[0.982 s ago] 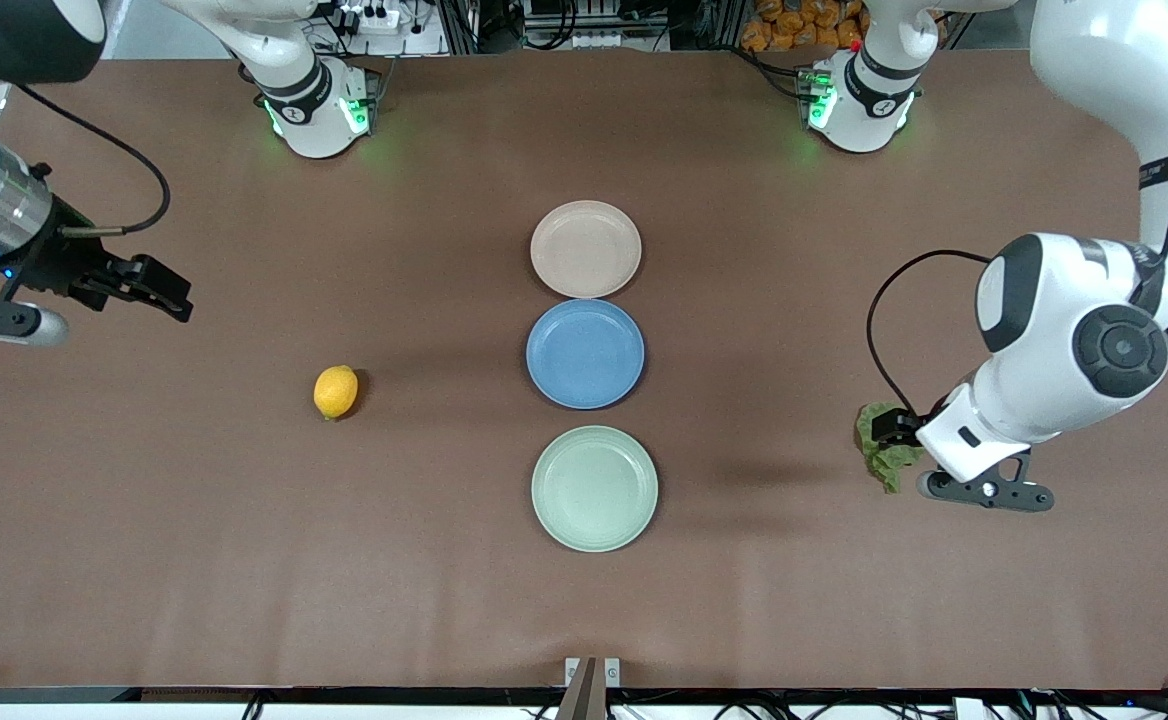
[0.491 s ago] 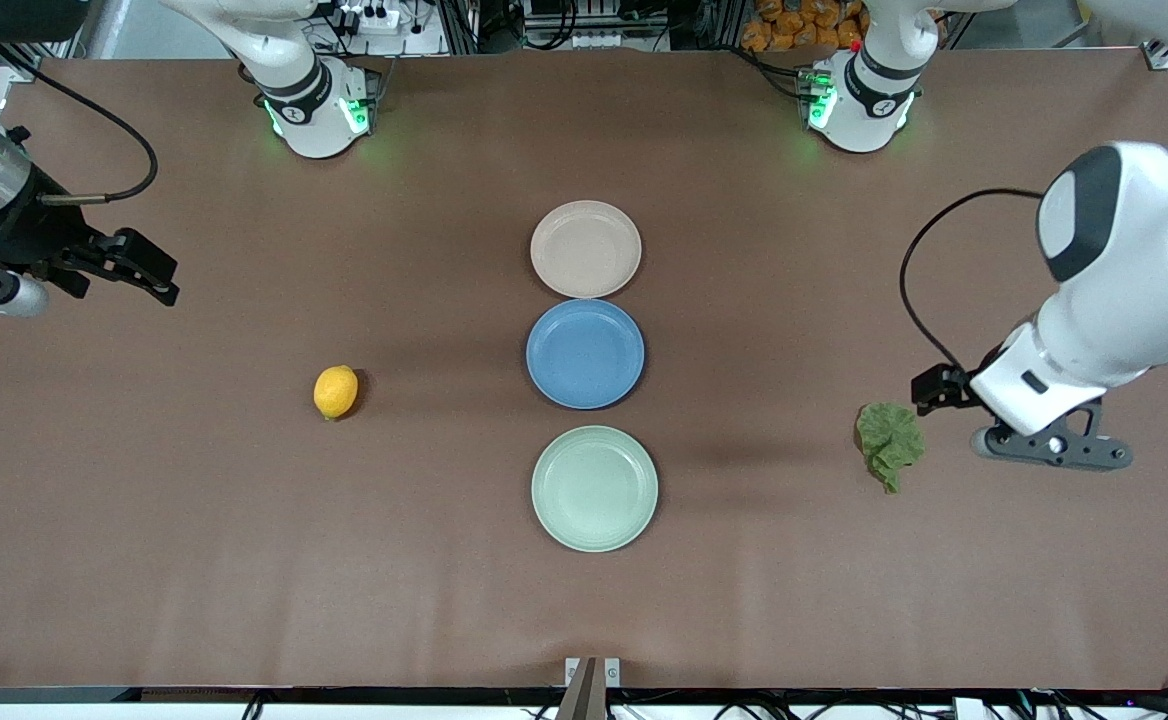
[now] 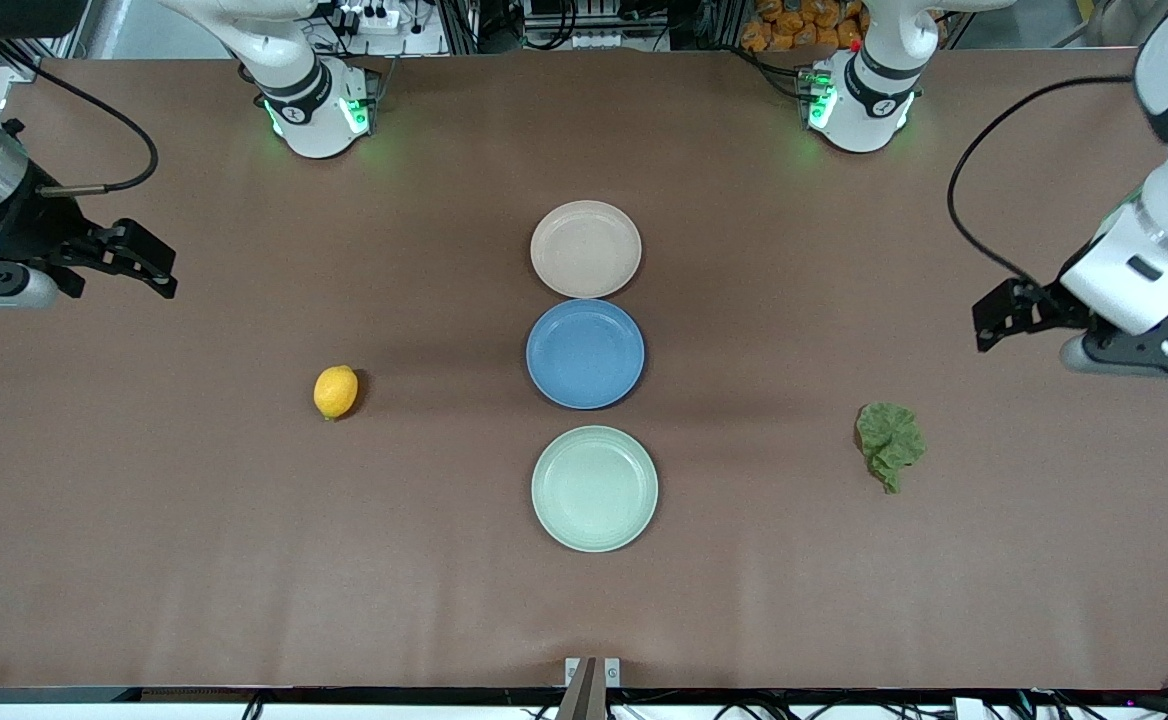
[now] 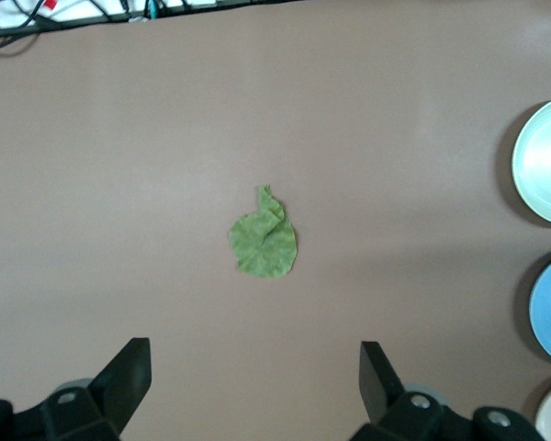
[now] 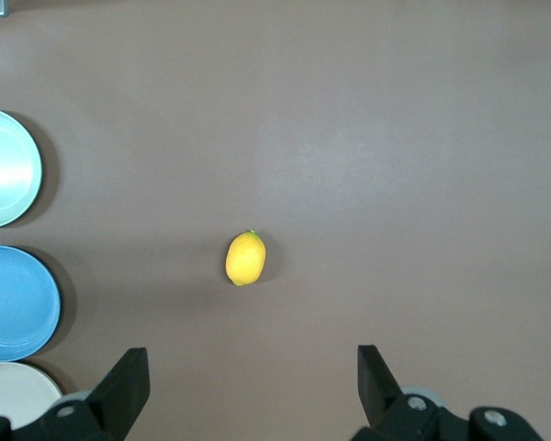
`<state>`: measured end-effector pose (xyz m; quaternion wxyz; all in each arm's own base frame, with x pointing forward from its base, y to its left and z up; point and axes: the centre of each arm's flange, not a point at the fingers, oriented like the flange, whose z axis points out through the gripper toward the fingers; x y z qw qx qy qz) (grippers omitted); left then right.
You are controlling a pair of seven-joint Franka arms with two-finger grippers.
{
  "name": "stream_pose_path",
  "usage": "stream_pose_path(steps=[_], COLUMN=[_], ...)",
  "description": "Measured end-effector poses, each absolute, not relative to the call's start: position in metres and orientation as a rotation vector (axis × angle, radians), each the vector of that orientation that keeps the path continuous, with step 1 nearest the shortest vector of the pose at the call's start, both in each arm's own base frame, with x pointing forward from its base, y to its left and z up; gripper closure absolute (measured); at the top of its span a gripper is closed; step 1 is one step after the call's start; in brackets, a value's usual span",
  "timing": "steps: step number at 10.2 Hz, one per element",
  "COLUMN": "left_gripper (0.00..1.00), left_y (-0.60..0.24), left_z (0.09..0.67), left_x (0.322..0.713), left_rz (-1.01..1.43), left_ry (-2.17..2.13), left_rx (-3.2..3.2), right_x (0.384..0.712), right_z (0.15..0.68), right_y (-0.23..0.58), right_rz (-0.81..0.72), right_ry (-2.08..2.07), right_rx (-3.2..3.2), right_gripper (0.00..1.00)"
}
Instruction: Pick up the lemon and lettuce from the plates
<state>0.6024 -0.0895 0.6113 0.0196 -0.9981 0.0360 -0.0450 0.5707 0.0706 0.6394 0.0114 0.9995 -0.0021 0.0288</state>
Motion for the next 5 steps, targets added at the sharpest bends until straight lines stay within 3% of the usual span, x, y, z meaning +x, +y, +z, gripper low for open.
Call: stream_pose_path(steps=[5], left_gripper=[0.0], left_y=[-0.0861], left_z=[0.6177], left_x=[0.5934], left_rz=[-0.115], left_ry=[0.003], left_rx=[-3.1], right_x=[0.5711], right_z=[0.6394], right_y=[0.0671], right_rz=[0.089], right_ry=[0.024], right_rx=[3.115], right_gripper=[0.0])
